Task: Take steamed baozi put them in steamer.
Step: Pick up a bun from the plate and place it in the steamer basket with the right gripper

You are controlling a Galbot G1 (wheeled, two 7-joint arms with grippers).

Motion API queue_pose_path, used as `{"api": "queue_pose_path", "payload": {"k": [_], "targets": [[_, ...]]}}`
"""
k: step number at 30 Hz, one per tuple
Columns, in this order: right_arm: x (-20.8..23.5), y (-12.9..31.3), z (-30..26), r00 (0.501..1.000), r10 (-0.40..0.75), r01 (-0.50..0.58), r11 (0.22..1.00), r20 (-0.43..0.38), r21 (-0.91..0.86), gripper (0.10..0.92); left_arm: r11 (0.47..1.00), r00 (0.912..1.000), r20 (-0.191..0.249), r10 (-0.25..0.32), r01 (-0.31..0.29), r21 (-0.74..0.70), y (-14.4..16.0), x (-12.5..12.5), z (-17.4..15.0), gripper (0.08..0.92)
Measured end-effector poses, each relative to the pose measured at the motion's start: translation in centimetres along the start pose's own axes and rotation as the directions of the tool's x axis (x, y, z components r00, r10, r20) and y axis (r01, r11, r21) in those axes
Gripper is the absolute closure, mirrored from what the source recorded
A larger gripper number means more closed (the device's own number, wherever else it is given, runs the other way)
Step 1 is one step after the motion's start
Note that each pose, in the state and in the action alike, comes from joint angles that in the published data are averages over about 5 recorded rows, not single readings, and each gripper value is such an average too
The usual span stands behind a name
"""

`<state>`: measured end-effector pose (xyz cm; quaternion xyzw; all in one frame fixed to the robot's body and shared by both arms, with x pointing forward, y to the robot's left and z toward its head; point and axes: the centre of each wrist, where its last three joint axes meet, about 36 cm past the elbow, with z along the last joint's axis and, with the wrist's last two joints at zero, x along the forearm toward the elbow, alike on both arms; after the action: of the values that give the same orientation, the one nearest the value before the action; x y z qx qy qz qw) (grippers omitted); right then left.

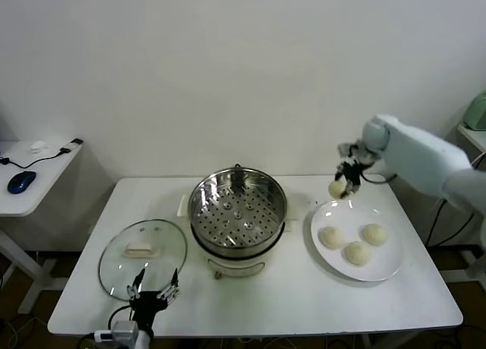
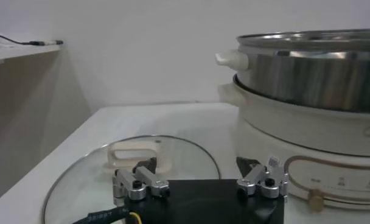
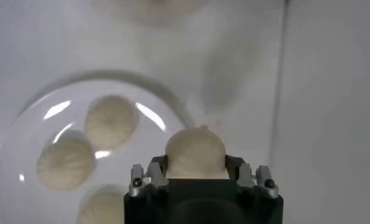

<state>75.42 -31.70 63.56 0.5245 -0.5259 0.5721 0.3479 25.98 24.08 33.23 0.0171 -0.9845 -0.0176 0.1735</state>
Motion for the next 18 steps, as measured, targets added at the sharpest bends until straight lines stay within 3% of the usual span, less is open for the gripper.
{"api": "queue_pose_path", "payload": {"k": [4,8,18], "targets": [[5.3,-1.9,-7.3,0.998,0.007,-0.021,0.979,0.069,0.204,0.386,1.0,1.0,0.002,-0.001,0.001,-0.003,0.1,-0.1,-0.1,0.177],[7.1,-1.7,-15.0,0.993,-0.042,-0.01,0.902,0.111,0.432,0.386,1.0,1.0,0.007,-0.005,0.005,-0.003,0.2,-0.1,-0.3,0.177],[3.4,0.1,-25.0,0.992,-0.116,0.026,0.552,0.045,0.834,0.386,1.0,0.9999,0.006,-0.011,0.011,-0.005,0.3,0.1,-0.1,0.177]]}}
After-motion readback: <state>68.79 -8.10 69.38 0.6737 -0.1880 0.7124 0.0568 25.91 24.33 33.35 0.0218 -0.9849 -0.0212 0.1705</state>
